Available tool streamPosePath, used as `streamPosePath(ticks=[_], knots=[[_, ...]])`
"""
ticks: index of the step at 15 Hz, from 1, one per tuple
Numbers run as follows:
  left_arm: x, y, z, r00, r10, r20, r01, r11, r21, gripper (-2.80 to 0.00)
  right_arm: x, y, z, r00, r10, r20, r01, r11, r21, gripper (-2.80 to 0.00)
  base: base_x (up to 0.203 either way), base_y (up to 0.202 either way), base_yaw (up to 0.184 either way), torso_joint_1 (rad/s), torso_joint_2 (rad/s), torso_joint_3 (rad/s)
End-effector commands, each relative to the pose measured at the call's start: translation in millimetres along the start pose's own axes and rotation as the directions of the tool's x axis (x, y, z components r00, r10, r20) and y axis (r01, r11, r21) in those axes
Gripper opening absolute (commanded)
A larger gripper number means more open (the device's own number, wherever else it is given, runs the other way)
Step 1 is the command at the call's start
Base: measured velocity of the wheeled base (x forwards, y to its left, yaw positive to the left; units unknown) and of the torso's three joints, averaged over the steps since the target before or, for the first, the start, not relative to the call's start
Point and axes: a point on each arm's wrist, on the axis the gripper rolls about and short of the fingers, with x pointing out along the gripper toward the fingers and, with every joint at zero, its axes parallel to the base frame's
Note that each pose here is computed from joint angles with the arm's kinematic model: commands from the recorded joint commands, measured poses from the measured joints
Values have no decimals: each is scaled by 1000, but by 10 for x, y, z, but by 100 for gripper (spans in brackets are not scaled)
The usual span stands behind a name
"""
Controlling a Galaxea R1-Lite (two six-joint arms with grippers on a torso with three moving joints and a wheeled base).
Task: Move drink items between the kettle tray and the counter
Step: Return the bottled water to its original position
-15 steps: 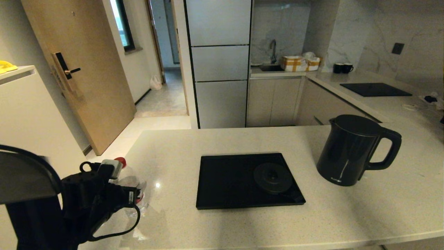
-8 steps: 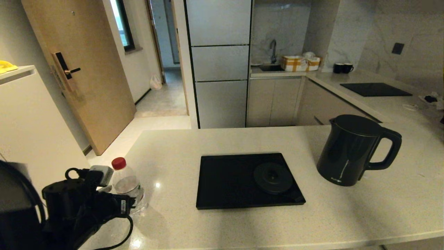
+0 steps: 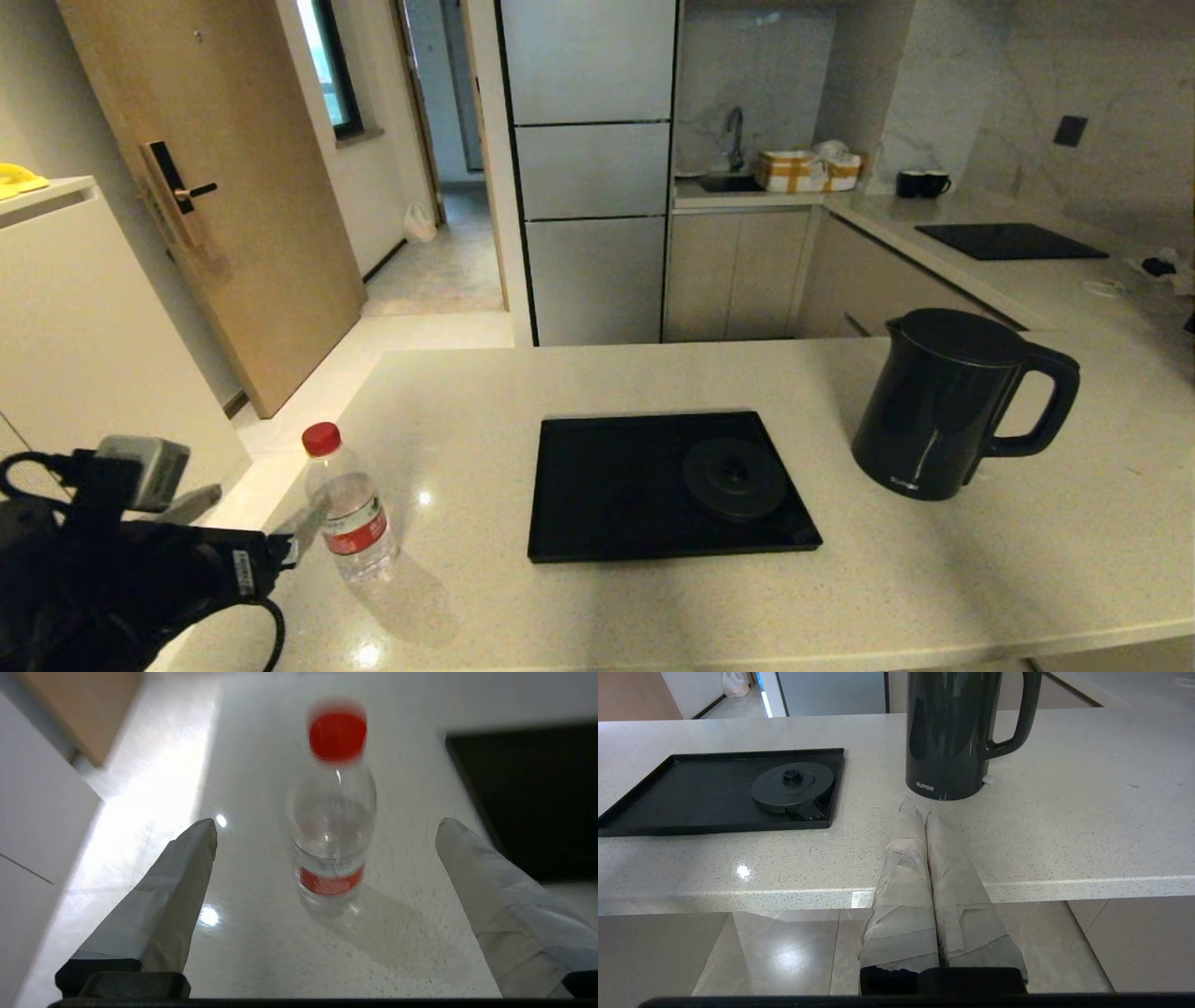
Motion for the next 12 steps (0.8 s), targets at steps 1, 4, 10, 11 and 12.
streamPosePath(ticks=[1,4,10,11,12], knots=[[-537,59,324,993,25,111,-25,1000,-8,0,2,0,-4,1000,0,-3,0,1000,-1,-280,0,0,0,0,0,0],[-1210,113,534,1000,9,-15,-9,1000,-6,0,2,0,-4,1000,0,-3,0,1000,-1,-280,0,0,0,0,0,0],[-2640,153,460,996,90,-15,-91,993,-69,-280,2,0,-4,1000,0,-3,0,1000,-1,-280,0,0,0,0,0,0],[-2835,135,392,994,103,-27,-105,992,-77,-280,2,0,-4,1000,0,-3,0,1000,-1,-280,0,0,0,0,0,0],[-2974,122,349,994,106,-36,-109,991,-81,-280,2,0,-4,1000,0,-3,0,1000,-1,-280,0,0,0,0,0,0]])
